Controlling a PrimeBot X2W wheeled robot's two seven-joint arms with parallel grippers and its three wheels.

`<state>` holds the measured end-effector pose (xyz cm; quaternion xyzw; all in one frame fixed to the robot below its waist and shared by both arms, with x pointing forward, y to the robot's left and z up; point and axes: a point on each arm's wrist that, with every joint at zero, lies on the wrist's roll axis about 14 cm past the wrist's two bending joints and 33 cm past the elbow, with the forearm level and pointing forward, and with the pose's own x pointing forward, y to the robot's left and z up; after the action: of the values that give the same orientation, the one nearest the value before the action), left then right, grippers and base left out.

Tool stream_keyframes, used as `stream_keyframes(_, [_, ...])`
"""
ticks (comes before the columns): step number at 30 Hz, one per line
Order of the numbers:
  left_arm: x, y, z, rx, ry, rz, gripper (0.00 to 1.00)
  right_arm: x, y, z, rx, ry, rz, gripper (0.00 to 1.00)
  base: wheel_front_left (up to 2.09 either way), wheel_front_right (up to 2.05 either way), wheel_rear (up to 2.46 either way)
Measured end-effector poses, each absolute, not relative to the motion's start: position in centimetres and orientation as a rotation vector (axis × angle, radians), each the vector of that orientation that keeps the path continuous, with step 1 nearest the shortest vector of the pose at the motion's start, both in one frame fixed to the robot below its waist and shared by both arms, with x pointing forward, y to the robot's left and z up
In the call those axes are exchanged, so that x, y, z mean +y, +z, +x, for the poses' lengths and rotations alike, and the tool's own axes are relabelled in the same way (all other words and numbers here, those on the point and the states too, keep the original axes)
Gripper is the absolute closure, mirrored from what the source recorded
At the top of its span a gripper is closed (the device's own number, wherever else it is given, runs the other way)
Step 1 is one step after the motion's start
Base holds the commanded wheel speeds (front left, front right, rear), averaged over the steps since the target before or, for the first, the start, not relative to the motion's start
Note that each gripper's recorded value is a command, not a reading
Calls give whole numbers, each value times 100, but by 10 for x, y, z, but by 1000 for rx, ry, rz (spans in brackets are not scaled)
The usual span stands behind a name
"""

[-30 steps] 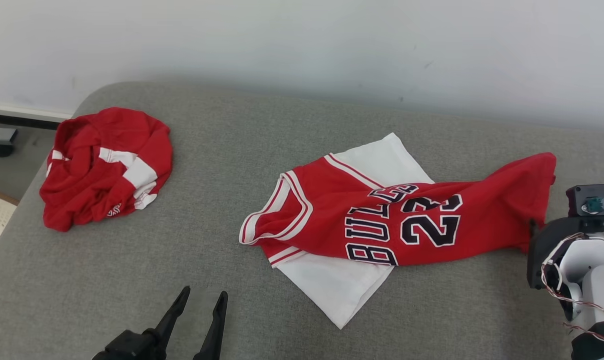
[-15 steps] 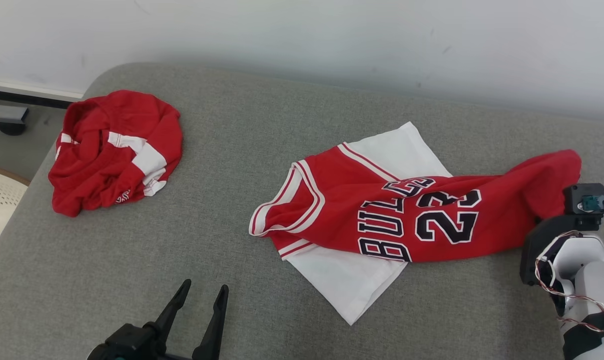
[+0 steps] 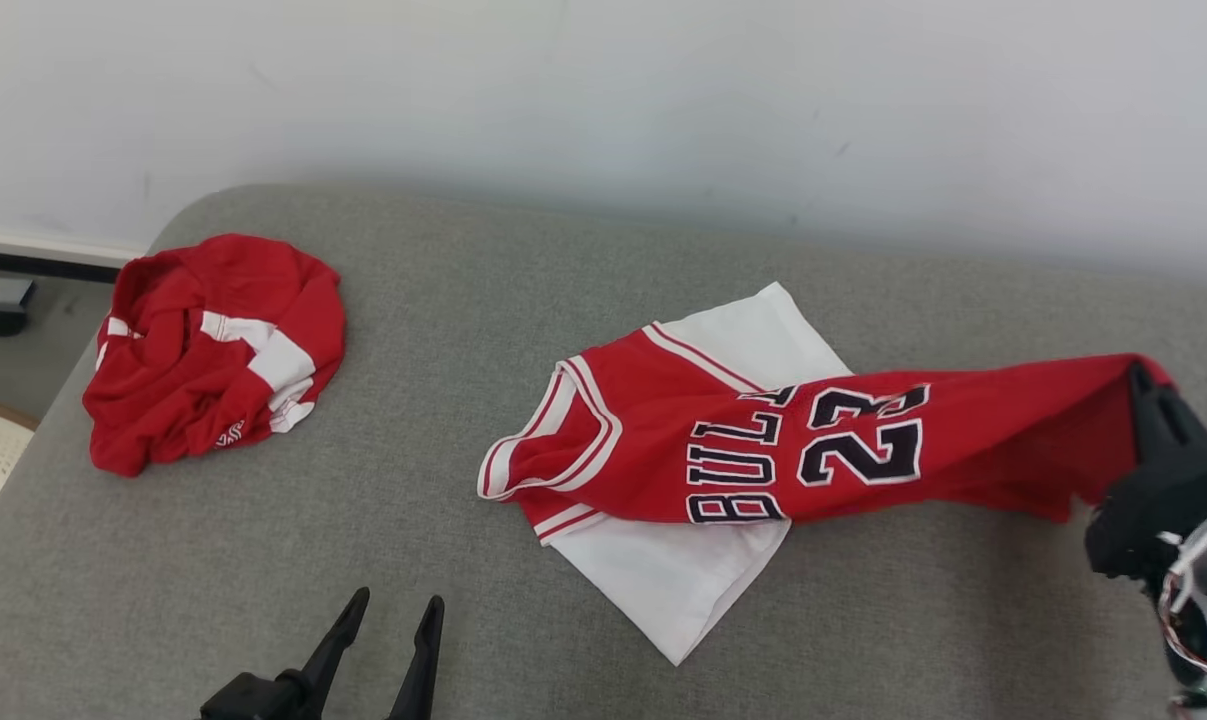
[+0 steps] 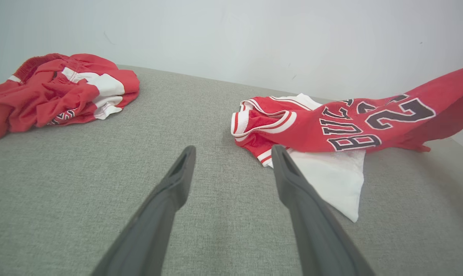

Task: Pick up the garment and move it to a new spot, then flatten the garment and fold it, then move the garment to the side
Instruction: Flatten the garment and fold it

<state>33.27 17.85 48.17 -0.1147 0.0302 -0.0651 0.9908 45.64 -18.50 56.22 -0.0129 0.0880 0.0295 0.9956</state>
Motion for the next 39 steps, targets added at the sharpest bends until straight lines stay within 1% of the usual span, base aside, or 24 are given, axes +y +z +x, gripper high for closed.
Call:
stream_keyframes(3, [175, 485, 333, 52, -143, -230, 0, -194, 593, 444, 103, 34, -29, 100, 0, 0, 0])
stream_keyframes(6, [173, 485, 332, 51, -150, -231, 0, -198, 603, 439, 90, 22, -35, 100, 0, 0, 0])
stream_keyframes(12, [174, 483, 331, 59, -146, -231, 0, -208, 594, 457, 133, -4, -54, 100, 0, 0, 0])
stream_keyframes(13, [175, 483, 330, 61, -145, -230, 0, -212, 594, 464, 134, -12, -84, 100, 0, 0, 0])
stream_keyframes(14, [176, 481, 329, 67, -142, -228, 0, -217, 597, 480, 116, -24, -133, 100, 0, 0, 0])
stream_keyframes(15, [176, 481, 329, 67, -142, -228, 0, -217, 597, 480, 116, -24, -133, 100, 0, 0, 0])
stream_keyframes(16, [177, 481, 329, 70, -140, -226, 0, -217, 599, 490, 105, -19, -160, 100, 0, 0, 0])
stream_keyframes(21, [183, 482, 326, 71, -119, -223, 0, -199, 605, 532, 44, 37, -286, 100, 0, 0, 0])
stream_keyframes(26, [188, 478, 323, 81, -97, -224, 0, -186, 595, 568, 58, 57, -307, 100, 0, 0, 0])
stream_keyframes(27, [190, 480, 324, 75, -89, -225, 0, -185, 591, 574, 67, 57, -310, 73, 0, 0, 0])
stream_keyframes(28, [192, 479, 324, 78, -83, -225, 0, -184, 585, 579, 81, 58, -312, 0, 0, 0, 0])
stream_keyframes(34, [198, 467, 325, 108, -53, -229, 0, -168, 543, 603, 164, 69, -241, 0, 0, 0, 0])
stream_keyframes(39, [196, 463, 329, 123, -58, -224, 0, -147, 514, 605, 241, 103, -183, 0, 0, 0, 0])
